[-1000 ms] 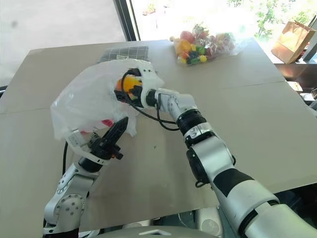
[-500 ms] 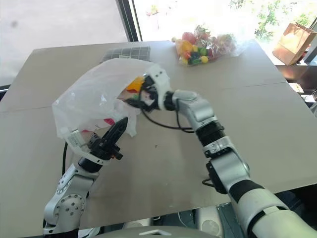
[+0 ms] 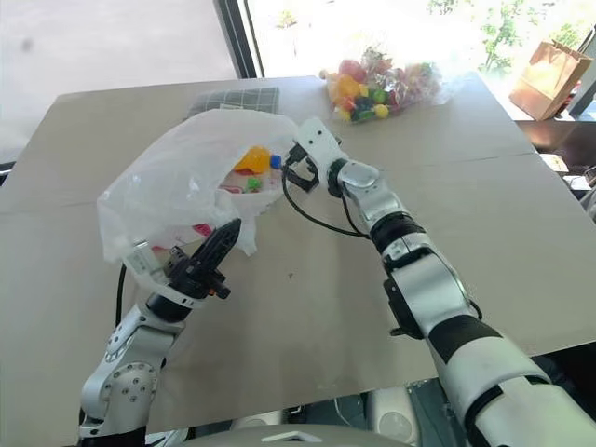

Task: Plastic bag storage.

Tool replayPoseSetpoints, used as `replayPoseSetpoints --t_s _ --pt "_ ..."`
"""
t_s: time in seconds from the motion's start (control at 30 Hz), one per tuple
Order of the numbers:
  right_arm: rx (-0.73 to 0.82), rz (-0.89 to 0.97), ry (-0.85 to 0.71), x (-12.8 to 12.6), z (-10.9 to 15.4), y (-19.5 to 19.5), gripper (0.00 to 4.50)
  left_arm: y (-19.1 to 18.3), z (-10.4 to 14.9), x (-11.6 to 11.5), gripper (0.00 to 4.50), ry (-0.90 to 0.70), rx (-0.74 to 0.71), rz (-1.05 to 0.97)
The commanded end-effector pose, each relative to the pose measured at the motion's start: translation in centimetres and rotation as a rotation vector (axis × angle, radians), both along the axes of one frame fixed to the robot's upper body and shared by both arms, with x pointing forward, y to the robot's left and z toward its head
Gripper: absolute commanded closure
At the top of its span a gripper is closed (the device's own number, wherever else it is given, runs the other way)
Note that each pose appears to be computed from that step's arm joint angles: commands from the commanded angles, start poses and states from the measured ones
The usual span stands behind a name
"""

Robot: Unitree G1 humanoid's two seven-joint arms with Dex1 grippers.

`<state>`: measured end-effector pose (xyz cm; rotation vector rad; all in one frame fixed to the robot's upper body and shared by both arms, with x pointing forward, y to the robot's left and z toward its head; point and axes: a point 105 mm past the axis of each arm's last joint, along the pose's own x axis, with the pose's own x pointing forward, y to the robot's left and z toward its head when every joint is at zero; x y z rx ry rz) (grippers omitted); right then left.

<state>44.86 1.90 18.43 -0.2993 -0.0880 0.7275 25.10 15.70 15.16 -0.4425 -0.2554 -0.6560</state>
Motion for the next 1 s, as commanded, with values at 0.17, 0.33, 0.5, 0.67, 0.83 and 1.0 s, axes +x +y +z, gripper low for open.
replayPoseSetpoints --t_s 0.17,0.33,0.5,0.67,0.83,1.0 --pt "0.130 -0.162 -0.018 1.3 2.3 -0.9 0.03 0.0 0.8 -1.4 4.50 -0.036 0.007 0.042" --pt "0.135 -0.123 0.001 0.9 2.3 0.2 0.03 0.1 1.0 -1.8 4.50 -0.041 0.014 0.074" --pt "0.146 -0.080 -0.004 0.5 3.4 1.5 0.03 -0.4 1.1 -2.8 4.50 -0.032 0.017 0.085" --pt "0.114 -0.062 -0.011 0.3 3.3 2.2 1.93 -0.9 0.5 -3.6 4.50 0.006 0.020 0.067" --pt "0.060 -0.050 -0.002 0.0 2.1 2.7 4.36 -0.7 0.6 -4.0 4.50 0.011 0.032 0.075" --pt "0.056 -0.051 -0.004 -0.1 2.0 2.8 4.45 -0.3 0.8 -4.2 4.50 0.016 0.040 0.086"
